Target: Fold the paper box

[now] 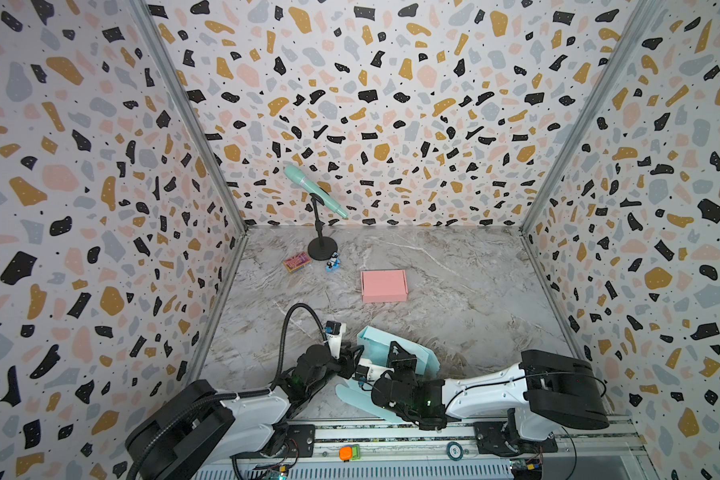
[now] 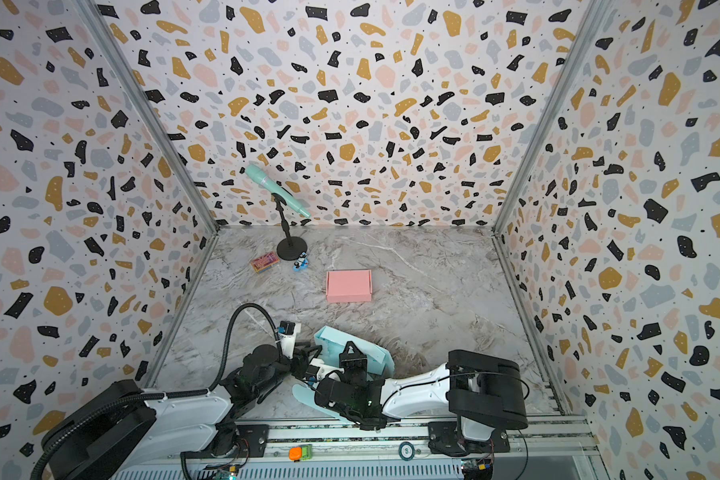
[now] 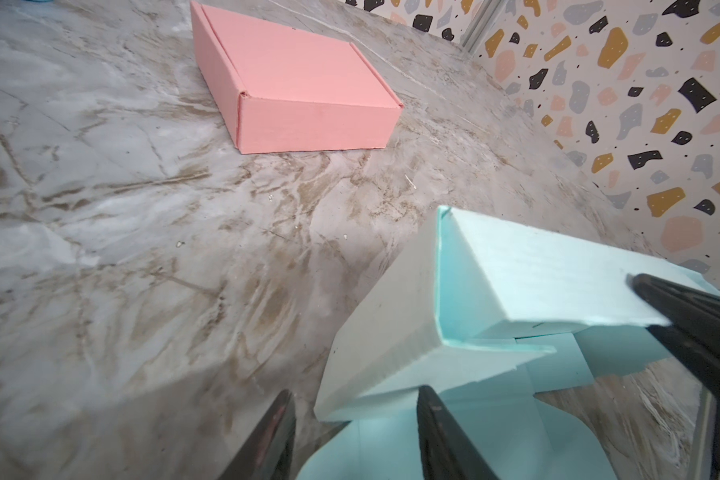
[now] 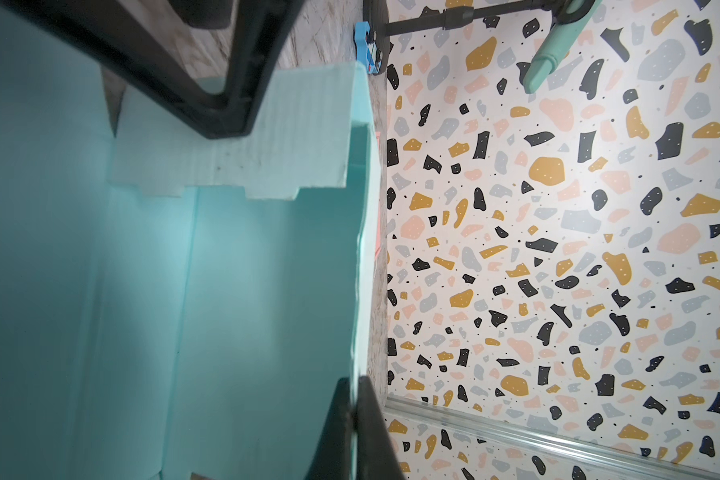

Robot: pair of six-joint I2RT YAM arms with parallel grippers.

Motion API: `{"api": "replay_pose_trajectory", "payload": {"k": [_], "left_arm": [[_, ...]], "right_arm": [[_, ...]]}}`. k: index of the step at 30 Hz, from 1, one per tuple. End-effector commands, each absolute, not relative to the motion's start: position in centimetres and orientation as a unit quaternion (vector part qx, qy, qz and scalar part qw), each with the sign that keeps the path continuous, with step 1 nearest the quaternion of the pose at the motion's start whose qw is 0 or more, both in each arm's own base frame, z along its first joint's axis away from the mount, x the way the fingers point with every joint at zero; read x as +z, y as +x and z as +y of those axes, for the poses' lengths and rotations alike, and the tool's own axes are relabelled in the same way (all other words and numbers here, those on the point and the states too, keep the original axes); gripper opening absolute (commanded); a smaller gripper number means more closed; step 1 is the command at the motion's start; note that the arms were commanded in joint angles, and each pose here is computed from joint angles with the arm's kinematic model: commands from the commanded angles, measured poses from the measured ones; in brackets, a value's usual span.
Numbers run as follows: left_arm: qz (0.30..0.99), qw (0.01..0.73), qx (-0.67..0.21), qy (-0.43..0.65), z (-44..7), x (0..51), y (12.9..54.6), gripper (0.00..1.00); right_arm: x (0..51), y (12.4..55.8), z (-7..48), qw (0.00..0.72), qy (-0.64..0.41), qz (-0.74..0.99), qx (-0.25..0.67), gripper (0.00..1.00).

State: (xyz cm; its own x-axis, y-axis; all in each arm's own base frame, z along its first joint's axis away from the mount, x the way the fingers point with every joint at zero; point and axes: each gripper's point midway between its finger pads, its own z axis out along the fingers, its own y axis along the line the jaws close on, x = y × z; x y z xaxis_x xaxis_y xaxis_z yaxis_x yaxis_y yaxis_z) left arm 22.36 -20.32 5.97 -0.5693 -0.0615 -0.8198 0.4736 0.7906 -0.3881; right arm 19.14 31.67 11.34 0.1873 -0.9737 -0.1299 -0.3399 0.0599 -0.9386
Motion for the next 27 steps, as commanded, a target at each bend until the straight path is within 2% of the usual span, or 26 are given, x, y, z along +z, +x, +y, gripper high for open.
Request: {"api": "replay_pose_trajectory", "payload": {"k": [1,7,12,27], "left_arm": [[0.806,0.488,-0.307,0.135,-21.5,8.6,23.7,0.49],[0.796,0.494,-0.319,0.146,-22.5,9.3,24.0,0.49],[0.799,0.492,-0.311,0.150,-22.7,9.1,24.4,0.43],[0.813,0.485,-0.280,0.159,-22.9,8.0,24.7,0.16]], "right_arm": [[9.7,18.1,32.0,0.462,-0.639,0.532,-0.307,0.00],[9.7,17.9,32.0,0.463,-0.642,0.531,-0.304,0.00],[9.8,17.9,32.0,0.464,-0.641,0.530,-0.305,0.00],[10.6,17.8,32.5,0.480,-0.624,0.542,-0.293,0.00]]}}
